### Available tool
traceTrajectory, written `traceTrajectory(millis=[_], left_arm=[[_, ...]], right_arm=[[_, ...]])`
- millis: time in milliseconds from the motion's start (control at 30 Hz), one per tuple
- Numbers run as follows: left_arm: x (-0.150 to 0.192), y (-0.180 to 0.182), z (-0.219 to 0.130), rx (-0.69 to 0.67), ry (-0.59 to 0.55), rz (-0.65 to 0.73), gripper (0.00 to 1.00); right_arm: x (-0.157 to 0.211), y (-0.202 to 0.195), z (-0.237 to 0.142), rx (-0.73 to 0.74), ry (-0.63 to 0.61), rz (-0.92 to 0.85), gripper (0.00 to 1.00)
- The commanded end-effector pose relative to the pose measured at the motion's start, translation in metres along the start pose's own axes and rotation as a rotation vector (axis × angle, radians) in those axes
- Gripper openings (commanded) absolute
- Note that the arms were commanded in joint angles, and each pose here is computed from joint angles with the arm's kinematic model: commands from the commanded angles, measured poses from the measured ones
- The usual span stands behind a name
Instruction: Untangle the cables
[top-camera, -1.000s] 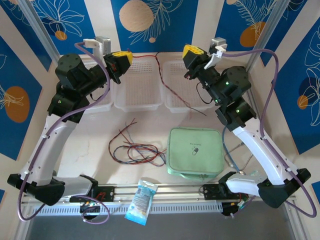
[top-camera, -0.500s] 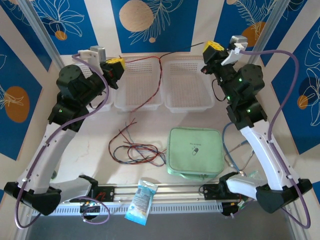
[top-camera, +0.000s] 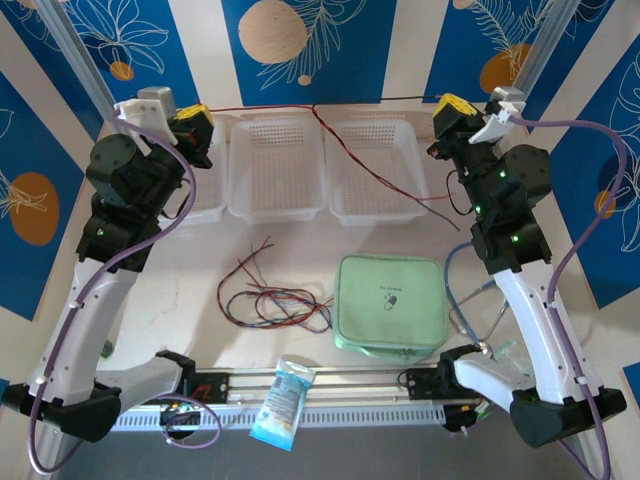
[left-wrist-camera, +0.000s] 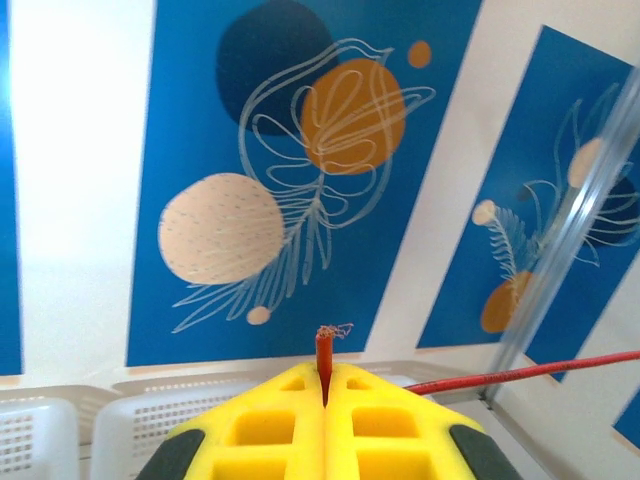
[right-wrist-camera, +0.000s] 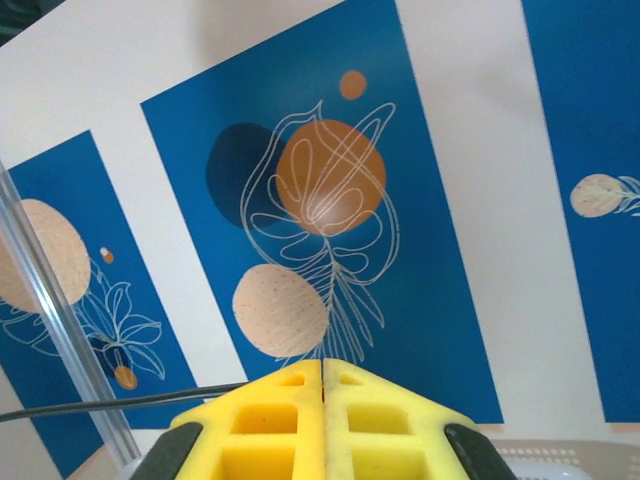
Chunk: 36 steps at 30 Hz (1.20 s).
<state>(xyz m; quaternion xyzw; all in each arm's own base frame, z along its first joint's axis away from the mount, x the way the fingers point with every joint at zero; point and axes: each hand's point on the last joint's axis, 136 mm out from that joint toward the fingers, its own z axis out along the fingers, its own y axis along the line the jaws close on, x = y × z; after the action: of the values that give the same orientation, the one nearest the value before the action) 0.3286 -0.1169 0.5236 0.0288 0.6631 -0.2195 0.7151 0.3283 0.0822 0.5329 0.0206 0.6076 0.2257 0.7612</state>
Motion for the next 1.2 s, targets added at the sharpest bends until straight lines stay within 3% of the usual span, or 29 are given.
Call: traceTrajectory(millis=[0,200,467,1167], left_arm=[[-0.003,0.036,-0.005,-0.164,-0.029,0.024,0.0],[0.013,0.055,0.007,-0.22,0.021,-0.019,0.0],[0.029,0.102,0.011,-0.266,0.036,-0.308,0.0],[0.052,0.182,-0.029,-0.448,-0.029,-0.527,0.0]], right_arm=[[-0.038,-0.012,-0.014,0.06,-0.116,0.007,0.0],[-0.042,-0.036,-0.017,0.132,-0.123,0.019,0.0],[-0.037,-0.065,-0.018,0.179,-0.113,0.07,0.0],[-0.054,-0.113,-0.045,0.312,-0.139,0.049,0.0]])
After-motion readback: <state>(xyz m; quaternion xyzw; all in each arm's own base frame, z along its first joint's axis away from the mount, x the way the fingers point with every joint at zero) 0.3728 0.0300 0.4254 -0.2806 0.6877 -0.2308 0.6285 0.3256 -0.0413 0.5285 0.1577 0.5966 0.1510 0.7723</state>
